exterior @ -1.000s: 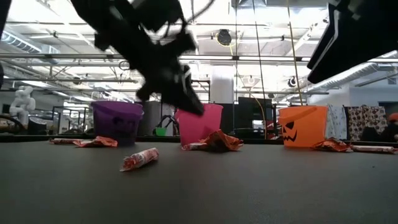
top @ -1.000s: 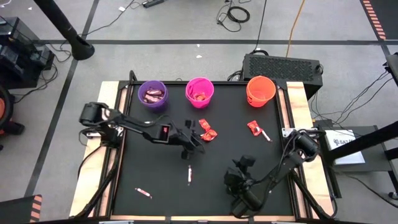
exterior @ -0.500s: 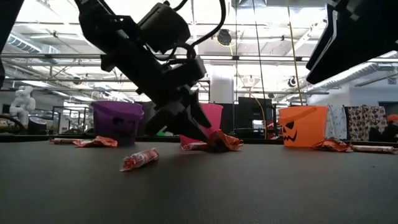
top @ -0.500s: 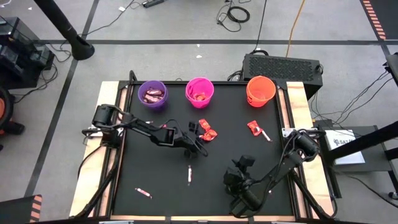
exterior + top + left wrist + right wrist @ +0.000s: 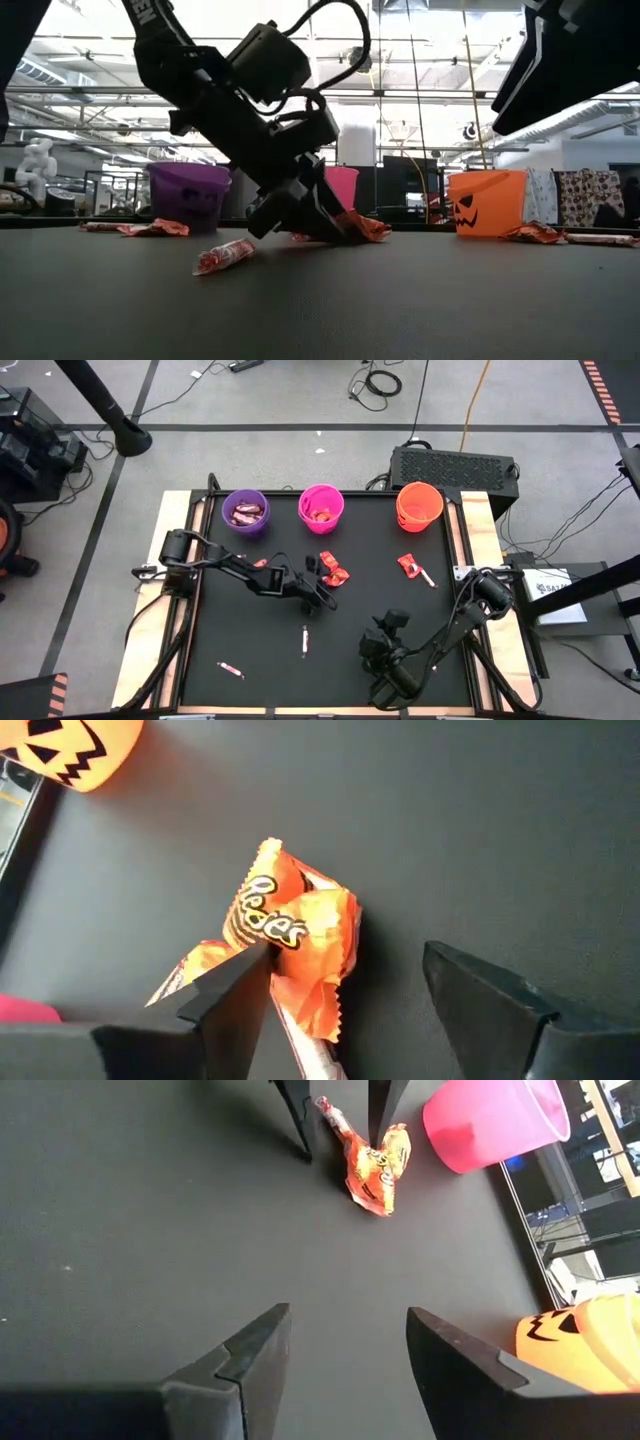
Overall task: Sort candy by brand, put in halloween buckets
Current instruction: Put the red chocolate bar into the pink bucket
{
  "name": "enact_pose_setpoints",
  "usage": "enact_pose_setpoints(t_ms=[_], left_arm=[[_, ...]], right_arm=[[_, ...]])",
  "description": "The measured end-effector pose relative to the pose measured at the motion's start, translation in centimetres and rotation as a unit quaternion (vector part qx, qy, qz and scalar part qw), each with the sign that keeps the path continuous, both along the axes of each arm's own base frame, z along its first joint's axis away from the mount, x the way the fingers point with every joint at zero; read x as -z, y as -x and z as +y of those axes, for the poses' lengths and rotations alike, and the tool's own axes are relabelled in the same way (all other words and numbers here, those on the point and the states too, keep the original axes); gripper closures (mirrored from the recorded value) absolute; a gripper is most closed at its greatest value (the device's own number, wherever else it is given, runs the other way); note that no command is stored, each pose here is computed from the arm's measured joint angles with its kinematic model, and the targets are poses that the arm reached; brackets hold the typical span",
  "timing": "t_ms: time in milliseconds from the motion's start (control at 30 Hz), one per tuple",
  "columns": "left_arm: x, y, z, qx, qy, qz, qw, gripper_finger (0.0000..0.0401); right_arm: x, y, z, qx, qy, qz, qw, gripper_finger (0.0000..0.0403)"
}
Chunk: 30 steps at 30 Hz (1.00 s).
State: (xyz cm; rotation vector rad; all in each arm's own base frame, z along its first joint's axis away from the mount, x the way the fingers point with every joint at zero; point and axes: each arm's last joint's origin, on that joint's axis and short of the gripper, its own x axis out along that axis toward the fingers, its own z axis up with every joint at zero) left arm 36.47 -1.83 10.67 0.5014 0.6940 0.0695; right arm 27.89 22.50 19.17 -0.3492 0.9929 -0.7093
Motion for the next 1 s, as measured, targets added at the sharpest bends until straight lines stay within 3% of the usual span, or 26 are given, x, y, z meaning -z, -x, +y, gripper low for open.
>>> enact_pose_setpoints(t_ms=[200,567,700,800,1000], left_arm=[[-0.1,0.0,0.3,-0.011,-0.006,-0.001,1.000,0.0194],[-0.6,-0.1,-1.4,-0.029,-0.050,-0.023,0.998,0.0389],[-1.9,-0.9,-2.4,-0.026,-0.091,-0.042,0.995,0.0395],[-3.8,-1.4,-2.5,-0.059,-0.141,-0.062,0.986,0.0397],[-8.2,-1.3,-0.1,-0.121,-0.203,-0.089,0.968,0.0398]], right_arm=[[0.0,0.0,0.0,-0.001,0.000,0.001,1.000,0.0211],[0.0,0.0,0.0,-0.001,0.000,0.000,1.000,0.0211],[0.0,0.0,0.0,0.000,0.000,0.000,1.000,0.0211],[0.0,0.0,0.0,0.000,-0.001,-0.002,1.000,0.0211],[0.0,-0.1,0.0,-0.001,0.000,-0.006,1.000,0.0211]])
